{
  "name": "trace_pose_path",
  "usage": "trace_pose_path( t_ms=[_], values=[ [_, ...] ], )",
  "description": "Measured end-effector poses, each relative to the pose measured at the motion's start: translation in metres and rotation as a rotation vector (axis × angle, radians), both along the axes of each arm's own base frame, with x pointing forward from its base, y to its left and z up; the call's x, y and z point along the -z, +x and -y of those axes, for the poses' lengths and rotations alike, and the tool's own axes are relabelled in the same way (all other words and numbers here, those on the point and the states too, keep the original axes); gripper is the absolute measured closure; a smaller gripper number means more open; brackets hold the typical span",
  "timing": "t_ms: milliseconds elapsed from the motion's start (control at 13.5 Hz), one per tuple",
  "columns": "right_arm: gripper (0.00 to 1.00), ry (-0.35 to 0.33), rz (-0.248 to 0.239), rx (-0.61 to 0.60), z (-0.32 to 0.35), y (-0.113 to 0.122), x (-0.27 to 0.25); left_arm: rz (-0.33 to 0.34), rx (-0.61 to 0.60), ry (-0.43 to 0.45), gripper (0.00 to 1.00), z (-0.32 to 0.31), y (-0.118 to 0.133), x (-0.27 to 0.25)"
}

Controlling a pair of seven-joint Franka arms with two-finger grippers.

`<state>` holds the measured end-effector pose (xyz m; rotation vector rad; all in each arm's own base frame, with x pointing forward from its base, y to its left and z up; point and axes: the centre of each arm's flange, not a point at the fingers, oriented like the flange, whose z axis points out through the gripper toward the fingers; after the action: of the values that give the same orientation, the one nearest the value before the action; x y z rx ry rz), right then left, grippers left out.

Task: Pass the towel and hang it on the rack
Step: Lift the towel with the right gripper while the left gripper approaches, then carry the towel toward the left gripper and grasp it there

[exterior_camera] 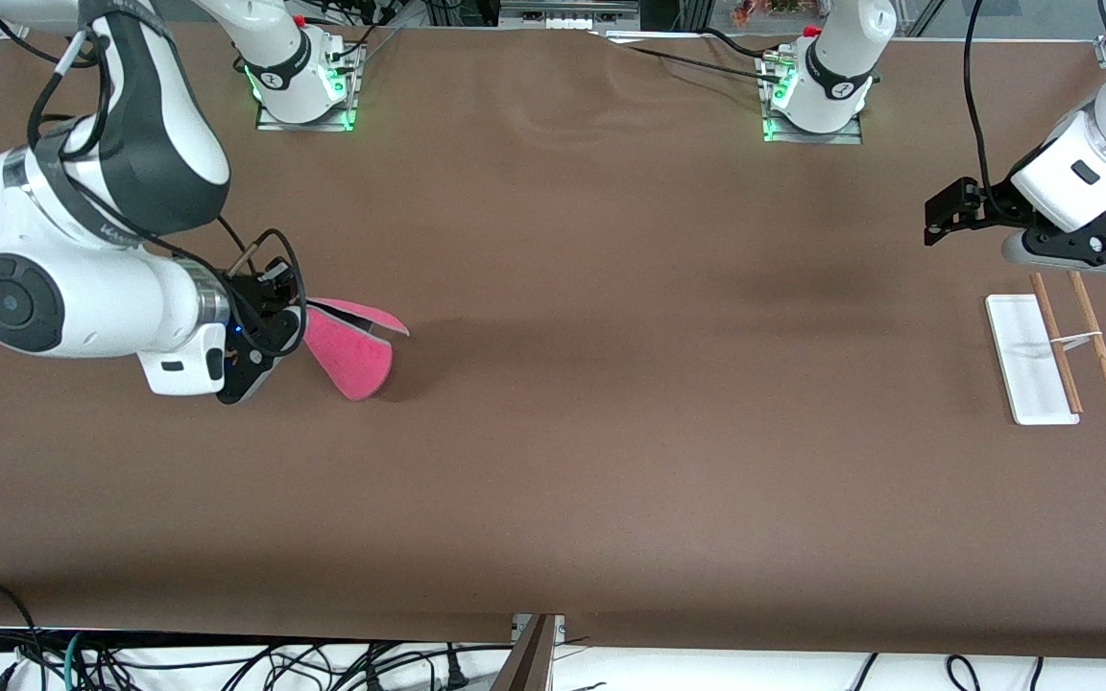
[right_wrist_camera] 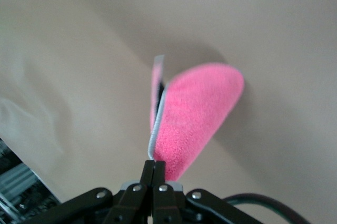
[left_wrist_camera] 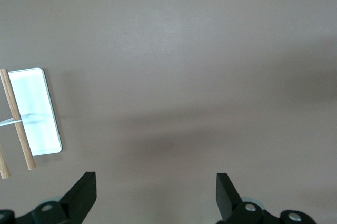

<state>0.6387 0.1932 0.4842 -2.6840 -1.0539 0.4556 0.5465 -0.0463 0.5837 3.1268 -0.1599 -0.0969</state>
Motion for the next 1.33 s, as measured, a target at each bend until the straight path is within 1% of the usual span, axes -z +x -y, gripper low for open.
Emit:
trace_pose_path(
  t_ms=[222,443,517,591,665,739,813,887,961,1034,1182,1330],
  values=[
    [0.99,-0.062,-0.015,0.1,-0.033,-0.014,-0.017,-0.001,0.0,0.0,0.0,0.0,0.0,0.0],
    [0.99,-0.1,-0.009,0.203,-0.072,-0.03,-0.037,-0.002,0.001,0.0,0.0,0.001,0.0,0.0],
    [0.99,-0.102,-0.013,0.235,-0.083,-0.035,-0.042,-0.002,0.008,0.0,0.0,0.004,0.0,0.001],
    [0.99,-0.091,-0.027,0.273,-0.093,-0.04,-0.047,-0.004,0.023,-0.001,0.0,0.012,-0.001,0.001],
    [0.99,-0.066,-0.054,0.328,-0.103,-0.043,-0.052,-0.014,0.047,-0.001,0.0,0.025,-0.002,0.005],
    [0.99,-0.027,-0.088,0.394,-0.111,-0.045,-0.058,-0.034,0.073,-0.004,0.0,0.041,-0.003,0.011],
    [0.99,0.027,-0.125,0.456,-0.12,-0.046,-0.065,-0.057,0.094,-0.031,0.0,0.058,-0.002,0.021],
    [0.99,0.087,-0.161,0.509,-0.128,-0.045,-0.072,-0.087,0.103,-0.082,0.0,0.073,0.0,0.033],
    [0.99,0.142,-0.189,0.555,-0.135,-0.044,-0.078,-0.121,0.1,-0.148,0.0,0.084,0.003,0.046],
    [0.99,0.177,-0.206,0.593,-0.14,-0.043,-0.083,-0.153,0.087,-0.22,0.0,0.092,0.007,0.058],
    [0.99,0.208,-0.223,0.666,-0.155,-0.044,-0.088,-0.203,0.051,-0.365,0.0,0.106,0.017,0.079],
    [0.99,0.223,-0.238,0.74,-0.181,-0.05,-0.093,-0.243,0.044,-0.476,0.0,0.123,0.023,0.096]
  ],
)
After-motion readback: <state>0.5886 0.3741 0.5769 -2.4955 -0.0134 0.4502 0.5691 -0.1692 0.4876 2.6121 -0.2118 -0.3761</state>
